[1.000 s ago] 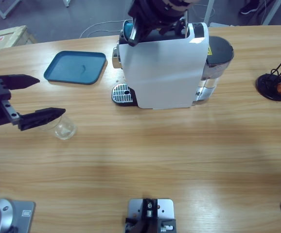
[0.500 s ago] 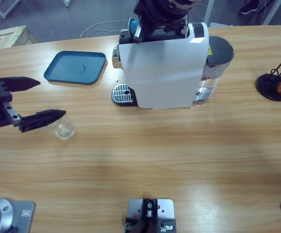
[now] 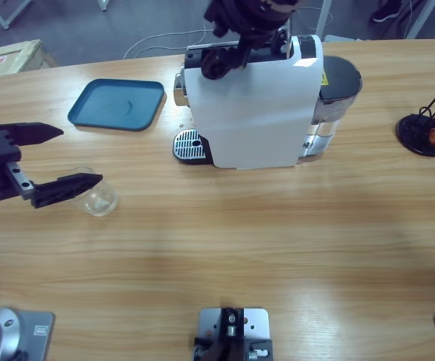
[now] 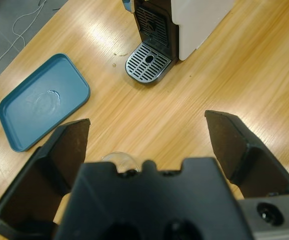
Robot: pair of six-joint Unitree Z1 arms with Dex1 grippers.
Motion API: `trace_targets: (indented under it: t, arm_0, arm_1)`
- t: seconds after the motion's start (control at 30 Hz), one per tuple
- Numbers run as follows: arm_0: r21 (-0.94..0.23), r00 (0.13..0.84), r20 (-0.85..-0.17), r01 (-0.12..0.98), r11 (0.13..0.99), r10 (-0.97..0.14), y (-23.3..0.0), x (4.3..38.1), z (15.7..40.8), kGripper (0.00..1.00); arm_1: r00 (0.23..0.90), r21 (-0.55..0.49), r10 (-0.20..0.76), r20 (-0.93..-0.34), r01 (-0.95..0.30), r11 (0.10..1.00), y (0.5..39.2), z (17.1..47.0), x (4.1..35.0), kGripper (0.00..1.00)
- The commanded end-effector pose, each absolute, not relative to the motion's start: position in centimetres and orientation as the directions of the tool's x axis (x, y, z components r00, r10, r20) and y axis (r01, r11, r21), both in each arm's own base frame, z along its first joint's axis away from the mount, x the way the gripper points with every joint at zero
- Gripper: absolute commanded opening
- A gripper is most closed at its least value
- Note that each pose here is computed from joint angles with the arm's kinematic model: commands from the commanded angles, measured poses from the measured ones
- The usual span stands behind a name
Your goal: Pour coffee
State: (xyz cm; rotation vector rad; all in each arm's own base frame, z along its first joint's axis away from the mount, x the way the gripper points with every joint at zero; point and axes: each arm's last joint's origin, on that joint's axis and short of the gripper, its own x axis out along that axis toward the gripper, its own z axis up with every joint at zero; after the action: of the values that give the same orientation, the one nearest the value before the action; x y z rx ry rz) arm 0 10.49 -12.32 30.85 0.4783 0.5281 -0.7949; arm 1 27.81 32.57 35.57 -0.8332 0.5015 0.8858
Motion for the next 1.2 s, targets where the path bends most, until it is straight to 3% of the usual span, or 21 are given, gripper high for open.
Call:
trace_targets:
  t: [0.03, 0.13, 0.33, 0.43, 0.53, 0.6, 0.73, 1.1, 1.2]
  arm_0:
    - [0.192, 0.604, -0.584, 0.752, 0.631, -0.543, -11.6, 10.1, 30.9, 0.991]
    - [0.182, 0.604, -0.578, 0.751, 0.634, -0.549, -11.4, 9.9, 31.0, 0.991]
    - [0.173, 0.609, -0.566, 0.747, 0.642, -0.556, -11.3, 9.8, 31.4, 0.987]
    - [0.168, 0.608, -0.564, 0.747, 0.644, -0.558, -11.4, 9.9, 31.5, 0.987]
    - [0.167, 0.611, -0.559, 0.746, 0.645, -0.561, -11.4, 9.9, 31.7, 0.987]
    - [0.167, 0.611, -0.557, 0.745, 0.645, -0.562, -11.4, 9.8, 31.7, 0.987]
    - [0.167, 0.611, -0.559, 0.746, 0.645, -0.561, -11.2, 9.7, 31.7, 0.982]
    - [0.168, 0.602, -0.577, 0.748, 0.642, -0.551, -11.3, 9.8, 31.2, 0.982]
    - [0.166, 0.603, -0.575, 0.747, 0.643, -0.552, -11.3, 9.8, 31.2, 0.982]
  arm_1:
    - [0.585, -0.306, 0.511, -0.629, -0.791, 0.53, 31.3, 39.5, 22.1, 0.0]
    - [0.568, -0.186, 0.465, -0.679, -0.746, 0.639, 28.2, 37.8, 19.6, 0.0]
    - [0.614, -0.007, 0.451, -0.647, -0.597, 0.802, 22.9, 38.6, 16.4, 0.0]
    - [0.693, 0.088, 0.418, -0.587, -0.459, 0.884, 22.6, 38.5, 18.1, 0.0]
    - [0.784, 0.218, 0.36, -0.506, -0.288, 0.933, 22.5, 38.3, 22.0, 0.0]
    - [0.818, 0.282, 0.329, -0.473, -0.213, 0.935, 22.6, 37.9, 24.9, 0.0]
    - [0.836, 0.34, 0.341, -0.431, -0.2, 0.919, 23.5, 37.9, 28.2, 0.0]
    - [0.694, 0.47, 0.617, -0.372, -0.432, 0.77, 26.5, 37.8, 27.0, 0.0]
    - [0.648, 0.466, 0.637, -0.418, -0.449, 0.763, 28.6, 35.4, 27.8, 0.0]
